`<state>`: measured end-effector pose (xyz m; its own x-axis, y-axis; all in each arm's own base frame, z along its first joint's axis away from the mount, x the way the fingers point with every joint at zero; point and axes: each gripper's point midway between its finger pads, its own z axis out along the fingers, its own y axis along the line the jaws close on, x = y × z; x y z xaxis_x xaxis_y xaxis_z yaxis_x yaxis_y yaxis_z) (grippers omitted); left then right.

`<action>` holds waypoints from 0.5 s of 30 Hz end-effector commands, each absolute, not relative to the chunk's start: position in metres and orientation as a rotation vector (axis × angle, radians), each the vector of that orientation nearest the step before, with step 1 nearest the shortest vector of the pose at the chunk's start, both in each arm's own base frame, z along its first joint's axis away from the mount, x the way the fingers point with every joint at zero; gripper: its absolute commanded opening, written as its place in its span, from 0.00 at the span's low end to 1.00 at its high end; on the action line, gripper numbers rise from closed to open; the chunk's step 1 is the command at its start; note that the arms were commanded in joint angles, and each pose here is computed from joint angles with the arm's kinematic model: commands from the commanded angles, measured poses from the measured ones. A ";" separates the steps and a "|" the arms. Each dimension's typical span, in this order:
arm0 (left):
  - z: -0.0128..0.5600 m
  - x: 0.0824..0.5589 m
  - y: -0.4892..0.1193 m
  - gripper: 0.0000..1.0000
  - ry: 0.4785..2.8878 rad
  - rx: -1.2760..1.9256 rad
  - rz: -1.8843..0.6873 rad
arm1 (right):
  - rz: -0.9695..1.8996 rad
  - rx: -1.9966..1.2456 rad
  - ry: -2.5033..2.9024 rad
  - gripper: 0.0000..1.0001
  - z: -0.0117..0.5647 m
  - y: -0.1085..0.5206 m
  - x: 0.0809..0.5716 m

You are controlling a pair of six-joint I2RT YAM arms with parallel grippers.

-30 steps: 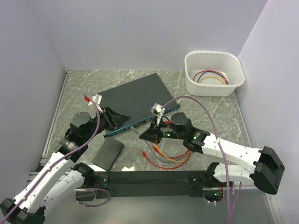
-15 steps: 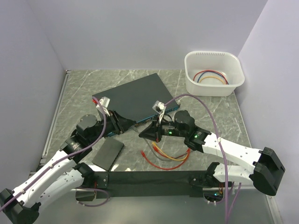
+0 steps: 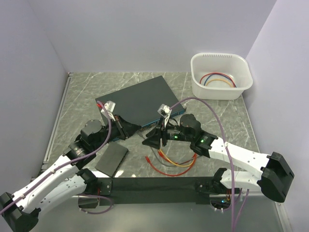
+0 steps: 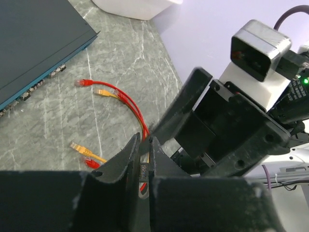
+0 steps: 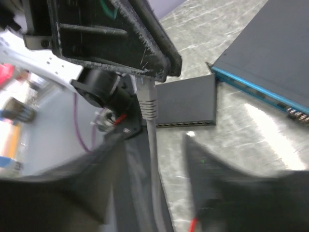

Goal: Insert the plug into the switch port

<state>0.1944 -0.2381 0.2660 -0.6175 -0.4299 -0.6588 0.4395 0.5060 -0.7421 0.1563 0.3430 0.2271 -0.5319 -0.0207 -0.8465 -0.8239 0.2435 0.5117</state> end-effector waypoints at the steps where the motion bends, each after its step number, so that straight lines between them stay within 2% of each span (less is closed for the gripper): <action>1: 0.277 0.191 -0.241 0.01 1.798 0.070 -1.243 | 1.355 -0.784 1.675 0.72 0.255 0.344 0.162; 3: 0.289 0.184 -0.243 0.01 1.725 0.138 -1.280 | 1.366 -0.801 1.644 0.80 0.264 0.343 0.159; 5: 0.288 0.179 -0.243 0.00 1.682 0.193 -1.279 | 1.394 -0.829 1.610 0.82 0.275 0.344 0.154; 12: 0.320 0.153 -0.244 0.00 1.420 0.393 -1.343 | 1.498 -0.871 1.518 0.80 0.300 0.349 0.144; 15: 0.321 0.148 -0.246 0.01 1.392 0.431 -1.361 | 1.516 -0.884 1.499 0.76 0.306 0.353 0.144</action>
